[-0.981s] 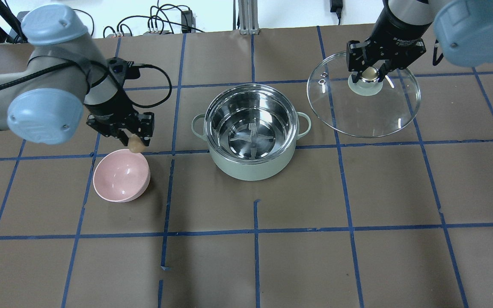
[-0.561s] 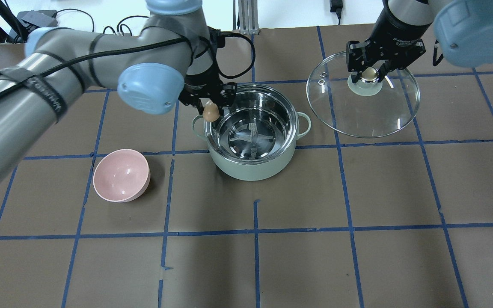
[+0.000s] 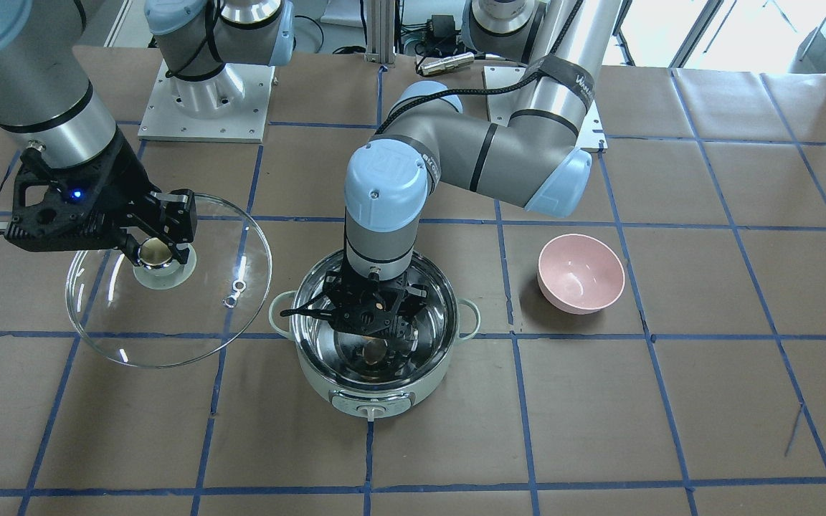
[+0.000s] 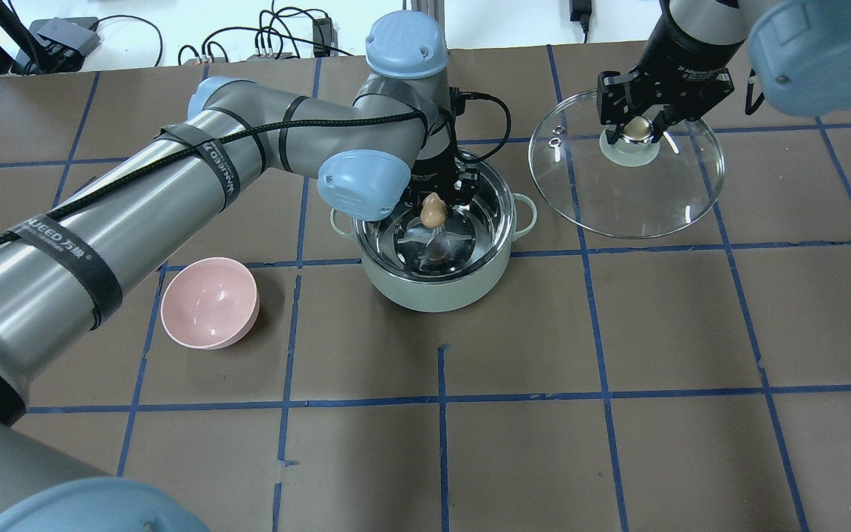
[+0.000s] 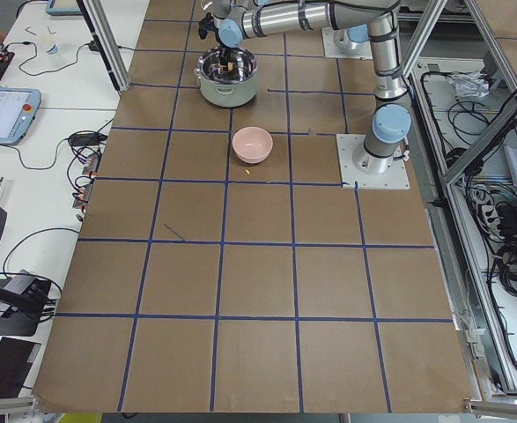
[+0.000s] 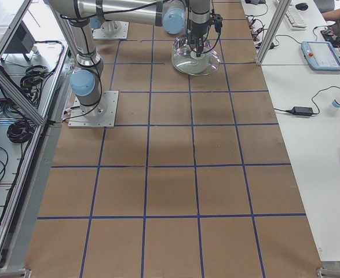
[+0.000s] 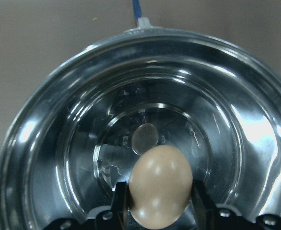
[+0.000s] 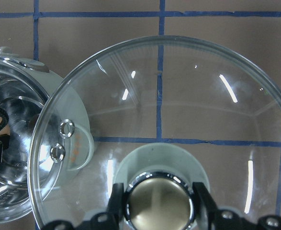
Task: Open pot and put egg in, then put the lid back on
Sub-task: 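Carry the egg over the open pot and lower it inside with the left gripper, then release the egg and raise the left gripper while the right brings the lid back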
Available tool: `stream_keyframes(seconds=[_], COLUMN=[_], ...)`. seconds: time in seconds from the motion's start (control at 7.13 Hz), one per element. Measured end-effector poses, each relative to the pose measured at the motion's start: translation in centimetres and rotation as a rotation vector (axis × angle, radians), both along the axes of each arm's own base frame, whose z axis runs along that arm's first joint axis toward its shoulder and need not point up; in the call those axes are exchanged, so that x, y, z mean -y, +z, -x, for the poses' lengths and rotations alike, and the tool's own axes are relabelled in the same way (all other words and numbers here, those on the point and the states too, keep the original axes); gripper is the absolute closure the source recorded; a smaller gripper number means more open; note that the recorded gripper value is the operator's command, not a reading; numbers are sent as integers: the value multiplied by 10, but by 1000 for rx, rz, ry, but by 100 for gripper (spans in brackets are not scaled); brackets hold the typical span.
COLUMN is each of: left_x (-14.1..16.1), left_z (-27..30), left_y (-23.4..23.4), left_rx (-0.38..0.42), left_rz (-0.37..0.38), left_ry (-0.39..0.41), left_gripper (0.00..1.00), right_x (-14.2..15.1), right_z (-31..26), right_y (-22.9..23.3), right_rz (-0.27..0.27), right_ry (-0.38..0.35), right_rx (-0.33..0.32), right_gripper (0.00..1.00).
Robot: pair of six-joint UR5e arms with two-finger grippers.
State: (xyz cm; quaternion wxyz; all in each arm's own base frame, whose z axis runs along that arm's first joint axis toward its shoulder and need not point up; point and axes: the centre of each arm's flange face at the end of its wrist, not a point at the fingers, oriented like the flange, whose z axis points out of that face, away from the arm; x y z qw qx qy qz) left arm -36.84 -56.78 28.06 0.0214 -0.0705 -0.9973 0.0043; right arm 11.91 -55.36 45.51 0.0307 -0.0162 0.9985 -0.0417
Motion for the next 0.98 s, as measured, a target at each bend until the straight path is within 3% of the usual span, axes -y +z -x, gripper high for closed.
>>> stream_keyframes(seconds=[0.56, 0.7, 0.98], left_x=[-6, -7, -8], left_z=[-1, -1, -3], left_y=[-17, -12, 12], left_rx=[11, 9, -1], left_rz=[-32, -25, 2], left_ry=[9, 9, 15], left_gripper=[13, 5, 0], right_x=[-1, -1, -1], right_z=[-2, -2, -4], right_y=[-1, -2, -1], right_rz=[-2, -3, -2], right_ry=[1, 1, -2], right_rx=[1, 0, 0], right_gripper=[73, 73, 74])
